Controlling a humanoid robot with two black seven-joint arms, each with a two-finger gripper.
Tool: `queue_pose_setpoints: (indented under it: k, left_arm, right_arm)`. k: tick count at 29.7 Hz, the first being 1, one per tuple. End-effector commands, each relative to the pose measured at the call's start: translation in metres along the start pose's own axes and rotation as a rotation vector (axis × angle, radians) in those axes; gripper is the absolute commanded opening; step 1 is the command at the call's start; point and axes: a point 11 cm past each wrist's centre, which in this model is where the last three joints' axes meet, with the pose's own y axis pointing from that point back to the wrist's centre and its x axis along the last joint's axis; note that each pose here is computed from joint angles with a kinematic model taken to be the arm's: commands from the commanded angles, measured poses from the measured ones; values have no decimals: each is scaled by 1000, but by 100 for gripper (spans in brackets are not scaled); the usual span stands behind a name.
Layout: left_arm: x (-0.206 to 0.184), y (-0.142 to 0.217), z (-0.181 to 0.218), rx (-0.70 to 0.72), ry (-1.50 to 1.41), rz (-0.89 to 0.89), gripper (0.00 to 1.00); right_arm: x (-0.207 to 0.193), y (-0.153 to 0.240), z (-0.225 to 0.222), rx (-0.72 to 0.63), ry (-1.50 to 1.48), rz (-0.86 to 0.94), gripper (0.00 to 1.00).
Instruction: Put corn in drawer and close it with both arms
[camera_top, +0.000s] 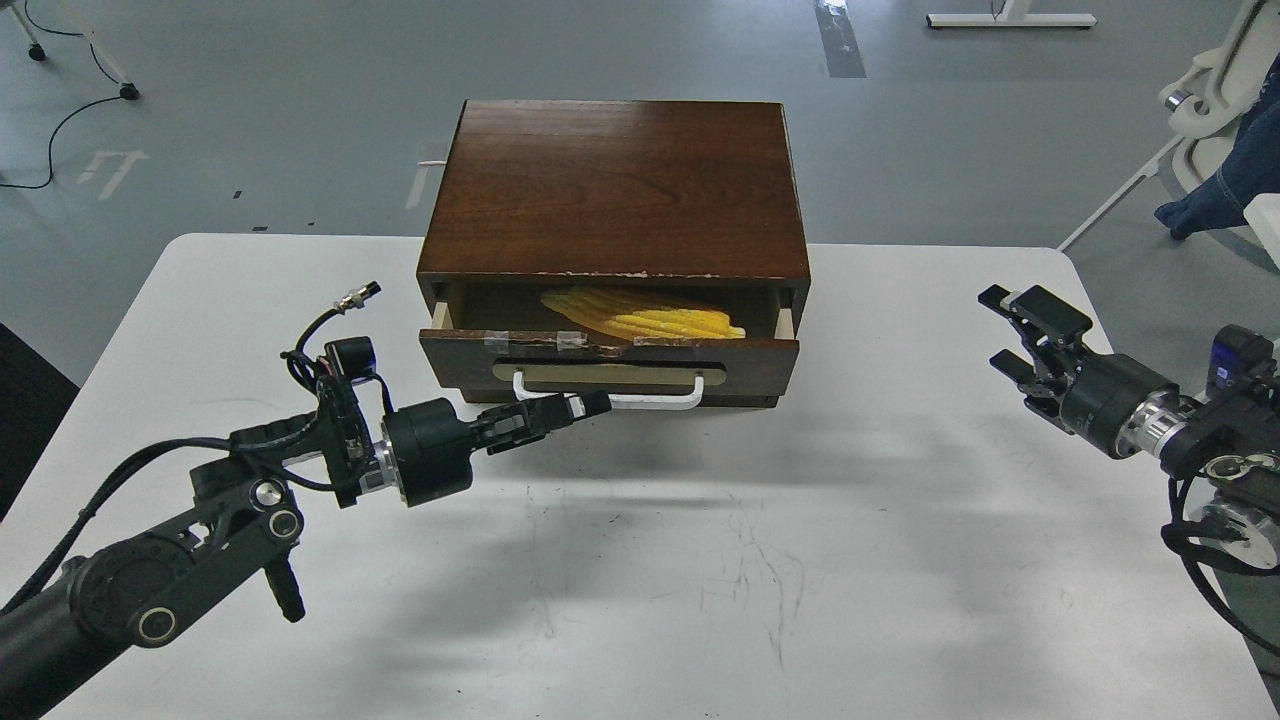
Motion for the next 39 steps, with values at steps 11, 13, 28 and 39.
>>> queue_pose_setpoints:
  k: [11,13,28,39]
  left_arm:
    - [14,3,-13,48,-23,37,0]
    - [16,3,-14,53,-26,42,0]
    - [39,-10,-14,56,-64,110,0]
    - [29,-6,5,7,-39,5,0]
  right_arm:
    - [0,0,0,0,-1,1,99]
    - [-1,0,1,-2,0,0,99]
    - [-2,1,3,-5,-4,-2,99]
    - [-3,3,5,-10,-8,-3,99]
